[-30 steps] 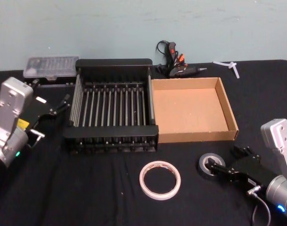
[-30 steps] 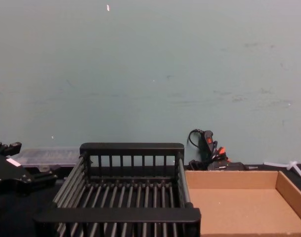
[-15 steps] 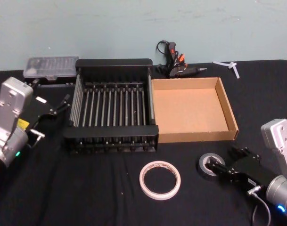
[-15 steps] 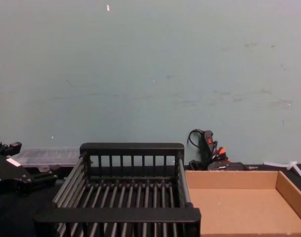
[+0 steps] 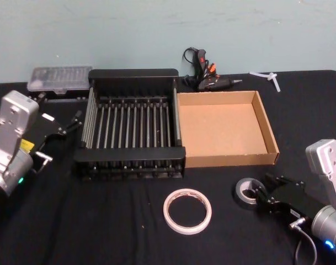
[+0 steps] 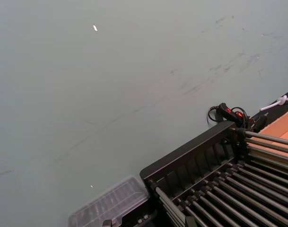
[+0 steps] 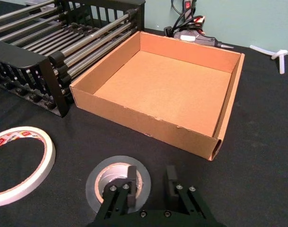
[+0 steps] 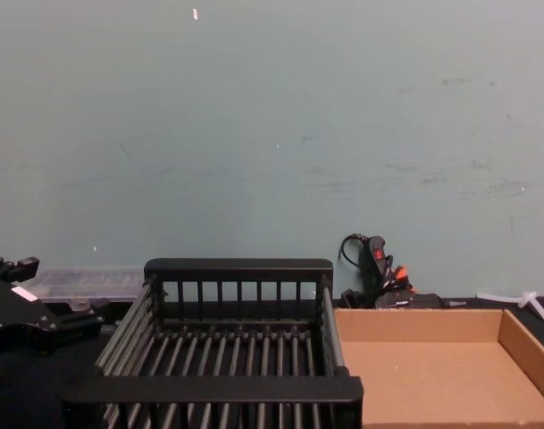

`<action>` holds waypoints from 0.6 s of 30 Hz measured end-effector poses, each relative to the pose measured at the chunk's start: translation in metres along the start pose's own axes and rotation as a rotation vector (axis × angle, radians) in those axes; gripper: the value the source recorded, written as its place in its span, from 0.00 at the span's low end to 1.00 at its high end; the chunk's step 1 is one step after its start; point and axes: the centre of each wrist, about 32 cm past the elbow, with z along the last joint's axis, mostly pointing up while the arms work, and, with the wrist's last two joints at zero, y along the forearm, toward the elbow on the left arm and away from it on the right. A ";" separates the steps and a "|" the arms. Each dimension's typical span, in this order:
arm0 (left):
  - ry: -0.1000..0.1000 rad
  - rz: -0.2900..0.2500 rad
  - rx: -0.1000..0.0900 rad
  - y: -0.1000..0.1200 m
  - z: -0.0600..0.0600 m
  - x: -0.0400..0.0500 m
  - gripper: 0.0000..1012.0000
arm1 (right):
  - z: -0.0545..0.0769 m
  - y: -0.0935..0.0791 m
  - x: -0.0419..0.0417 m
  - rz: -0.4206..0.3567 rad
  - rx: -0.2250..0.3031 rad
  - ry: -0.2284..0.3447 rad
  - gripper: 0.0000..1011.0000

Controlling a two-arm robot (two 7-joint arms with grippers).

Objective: Pick up the white tape and place it into the black box , Pick up the silver tape and place it into the brown box.

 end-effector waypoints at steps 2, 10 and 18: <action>0.000 0.000 0.000 0.000 0.000 0.0000 0.99 | 0.000 0.000 0.0000 0.000 0.000 0.000 0.36; 0.000 0.000 0.000 0.000 0.000 0.0000 0.99 | 0.000 0.000 0.0000 0.000 0.001 0.000 0.13; 0.000 0.000 0.000 0.000 0.000 0.0000 0.99 | 0.000 0.000 0.0000 0.000 0.001 0.000 0.13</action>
